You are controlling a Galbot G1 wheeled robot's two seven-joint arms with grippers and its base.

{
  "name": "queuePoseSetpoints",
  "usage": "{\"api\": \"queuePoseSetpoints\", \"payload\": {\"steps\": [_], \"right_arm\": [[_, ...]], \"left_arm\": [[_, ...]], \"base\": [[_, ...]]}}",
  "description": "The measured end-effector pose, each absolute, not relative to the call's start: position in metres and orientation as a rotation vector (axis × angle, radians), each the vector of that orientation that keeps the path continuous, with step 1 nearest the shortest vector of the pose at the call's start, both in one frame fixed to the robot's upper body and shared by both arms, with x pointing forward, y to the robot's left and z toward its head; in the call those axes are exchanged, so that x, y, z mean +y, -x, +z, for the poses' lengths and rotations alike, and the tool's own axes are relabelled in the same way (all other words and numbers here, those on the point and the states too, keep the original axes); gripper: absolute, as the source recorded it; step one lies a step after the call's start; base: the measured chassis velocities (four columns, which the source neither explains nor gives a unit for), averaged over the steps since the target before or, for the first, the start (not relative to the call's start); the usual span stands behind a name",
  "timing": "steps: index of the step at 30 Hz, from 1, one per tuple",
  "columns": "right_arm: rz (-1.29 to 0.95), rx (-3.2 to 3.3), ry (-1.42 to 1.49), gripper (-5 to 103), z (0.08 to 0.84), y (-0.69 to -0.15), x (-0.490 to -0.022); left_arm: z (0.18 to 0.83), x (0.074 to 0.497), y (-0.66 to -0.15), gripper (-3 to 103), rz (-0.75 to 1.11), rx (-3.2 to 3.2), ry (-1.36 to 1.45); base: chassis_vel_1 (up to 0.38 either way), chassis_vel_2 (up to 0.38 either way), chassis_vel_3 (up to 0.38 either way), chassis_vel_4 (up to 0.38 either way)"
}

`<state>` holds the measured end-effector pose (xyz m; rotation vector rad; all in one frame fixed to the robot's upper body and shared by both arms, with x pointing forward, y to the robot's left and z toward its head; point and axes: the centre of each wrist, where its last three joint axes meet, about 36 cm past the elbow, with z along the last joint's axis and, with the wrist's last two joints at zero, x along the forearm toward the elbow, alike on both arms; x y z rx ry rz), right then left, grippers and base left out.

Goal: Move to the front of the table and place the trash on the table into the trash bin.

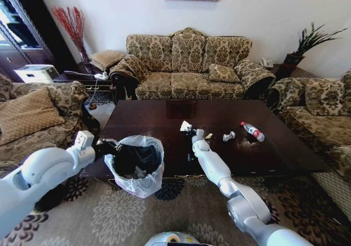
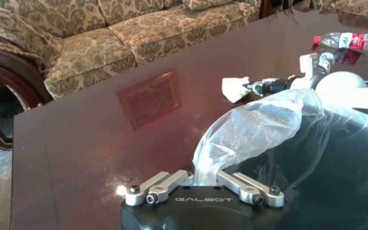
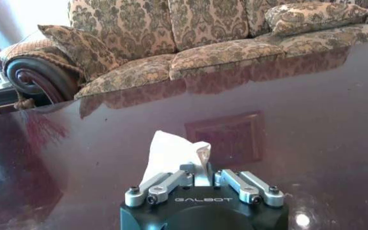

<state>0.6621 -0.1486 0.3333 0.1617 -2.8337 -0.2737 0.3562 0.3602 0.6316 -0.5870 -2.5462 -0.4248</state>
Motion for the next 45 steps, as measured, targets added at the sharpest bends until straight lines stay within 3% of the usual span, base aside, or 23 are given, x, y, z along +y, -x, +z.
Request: {"api": "queuePoseSetpoints", "payload": {"steps": [3, 11, 16, 19, 23, 24, 27, 36, 45], "right_arm": [[-0.281, -2.83, -0.162, 2, 0.331, -0.659, -0.15], [-0.304, -2.854, -0.178, 1, 0.335, -0.646, -0.156], [-0.378, -2.926, -0.248, 1, 0.383, -0.622, -0.165], [-0.471, -2.985, -0.375, 1, 0.434, -0.598, -0.162], [-0.595, -3.049, -0.804, 1, 0.525, -0.519, -0.146], [-0.595, -3.049, -0.804, 1, 0.525, -0.519, -0.146], [-0.617, -2.956, -1.175, 1, 0.558, -0.454, -0.13], [-0.506, -2.637, -1.669, 1, 0.522, -0.382, -0.116], [-0.356, -2.566, -1.765, -2, 0.499, -0.368, -0.11]], "left_arm": [[0.632, 0.36, -0.356, 2, -0.425, -2.546, 0.587], [0.632, 0.36, -0.356, 2, -0.425, -2.546, 0.587], [0.632, 0.36, -0.356, 2, -0.425, -2.546, 0.587], [0.632, 0.36, -0.356, 2, -0.425, -2.546, 0.587], [0.632, 0.36, -0.356, 2, -0.425, -2.546, 0.587], [0.632, 0.36, -0.356, 2, -0.425, -2.546, 0.587], [0.632, 0.36, -0.356, 2, -0.425, -2.546, 0.587], [0.632, 0.36, -0.356, 2, -0.425, -2.546, 0.587], [0.632, 0.36, -0.356, 2, -0.425, -2.546, 0.587]], "base": [[0.0, 0.0, 0.0, 0.0], [0.0, 0.0, 0.0, 0.0], [0.0, 0.0, 0.0, 0.0], [0.0, 0.0, 0.0, 0.0], [0.0, 0.0, 0.0, 0.0], [0.0, 0.0, 0.0, 0.0], [0.0, 0.0, 0.0, 0.0], [0.0, 0.0, 0.0, 0.0], [0.0, 0.0, 0.0, 0.0]]}}
